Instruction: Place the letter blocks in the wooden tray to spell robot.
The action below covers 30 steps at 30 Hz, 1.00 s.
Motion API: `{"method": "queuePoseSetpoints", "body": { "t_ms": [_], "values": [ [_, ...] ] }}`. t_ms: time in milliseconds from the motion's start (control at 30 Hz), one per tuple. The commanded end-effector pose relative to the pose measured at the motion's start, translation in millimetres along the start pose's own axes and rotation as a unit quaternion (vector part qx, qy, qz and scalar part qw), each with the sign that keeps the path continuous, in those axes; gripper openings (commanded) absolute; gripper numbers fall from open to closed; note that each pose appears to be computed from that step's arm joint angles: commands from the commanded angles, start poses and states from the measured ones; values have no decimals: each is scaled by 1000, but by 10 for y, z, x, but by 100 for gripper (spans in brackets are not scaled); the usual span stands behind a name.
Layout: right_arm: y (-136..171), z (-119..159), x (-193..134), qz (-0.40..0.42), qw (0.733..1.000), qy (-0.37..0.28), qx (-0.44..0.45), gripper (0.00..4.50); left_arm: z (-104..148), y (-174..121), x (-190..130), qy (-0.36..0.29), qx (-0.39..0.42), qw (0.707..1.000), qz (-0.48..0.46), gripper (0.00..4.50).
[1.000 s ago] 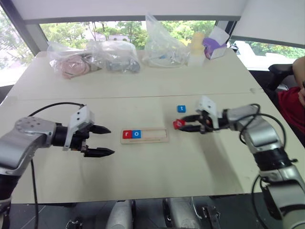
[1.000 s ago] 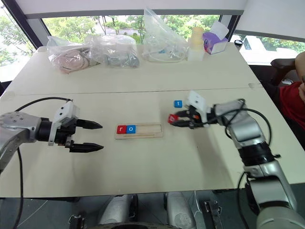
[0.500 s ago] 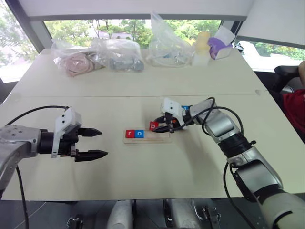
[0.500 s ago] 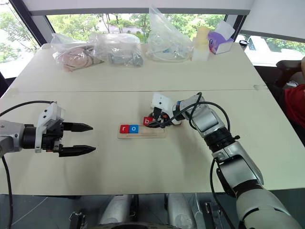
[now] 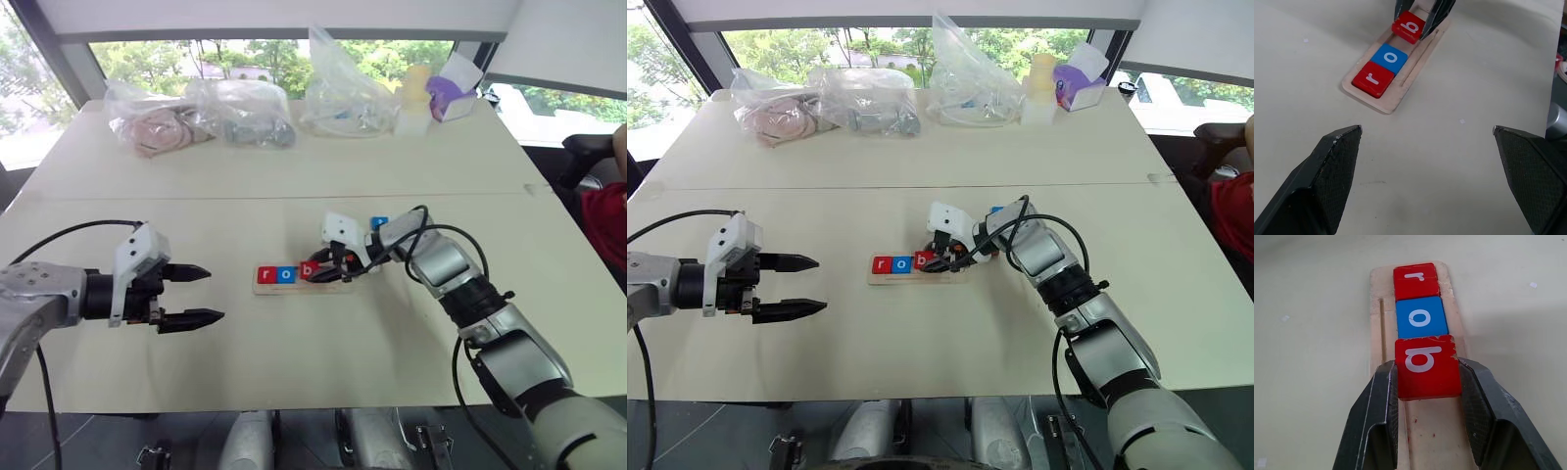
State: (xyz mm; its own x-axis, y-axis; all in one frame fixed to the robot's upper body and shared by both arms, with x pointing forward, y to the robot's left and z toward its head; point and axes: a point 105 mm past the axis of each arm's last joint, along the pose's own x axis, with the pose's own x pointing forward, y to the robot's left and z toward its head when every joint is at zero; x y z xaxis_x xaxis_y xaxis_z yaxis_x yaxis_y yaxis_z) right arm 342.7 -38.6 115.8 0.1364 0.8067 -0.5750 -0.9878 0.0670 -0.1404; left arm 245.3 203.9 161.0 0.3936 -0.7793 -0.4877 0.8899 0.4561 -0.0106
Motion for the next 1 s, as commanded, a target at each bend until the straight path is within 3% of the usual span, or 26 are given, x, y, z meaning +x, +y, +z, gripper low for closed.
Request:
{"method": "queuePoseSetpoints", "body": {
  "t_ms": [33,400,600,633,867,1000],
  "values": [
    [11,86,19,-3,1000,-12,-14,115,93,0,-46,-14,23,1000,9,450],
    [-16,68,93,-15,1000,-6,-27,115,48,15,-13,-9,26,999,17,450],
    [-39,89,103,-23,999,-9,-30,429,44,34,-9,-9,29,999,23,450],
    [-43,95,100,-25,999,-11,-29,448,45,34,-7,-9,29,999,23,450],
    [-244,301,-116,-85,994,-66,-11,448,51,30,-1,-14,29,999,25,450],
    [-287,281,-320,-128,988,-89,3,448,121,-28,21,-36,21,999,12,450]
  ]
}}
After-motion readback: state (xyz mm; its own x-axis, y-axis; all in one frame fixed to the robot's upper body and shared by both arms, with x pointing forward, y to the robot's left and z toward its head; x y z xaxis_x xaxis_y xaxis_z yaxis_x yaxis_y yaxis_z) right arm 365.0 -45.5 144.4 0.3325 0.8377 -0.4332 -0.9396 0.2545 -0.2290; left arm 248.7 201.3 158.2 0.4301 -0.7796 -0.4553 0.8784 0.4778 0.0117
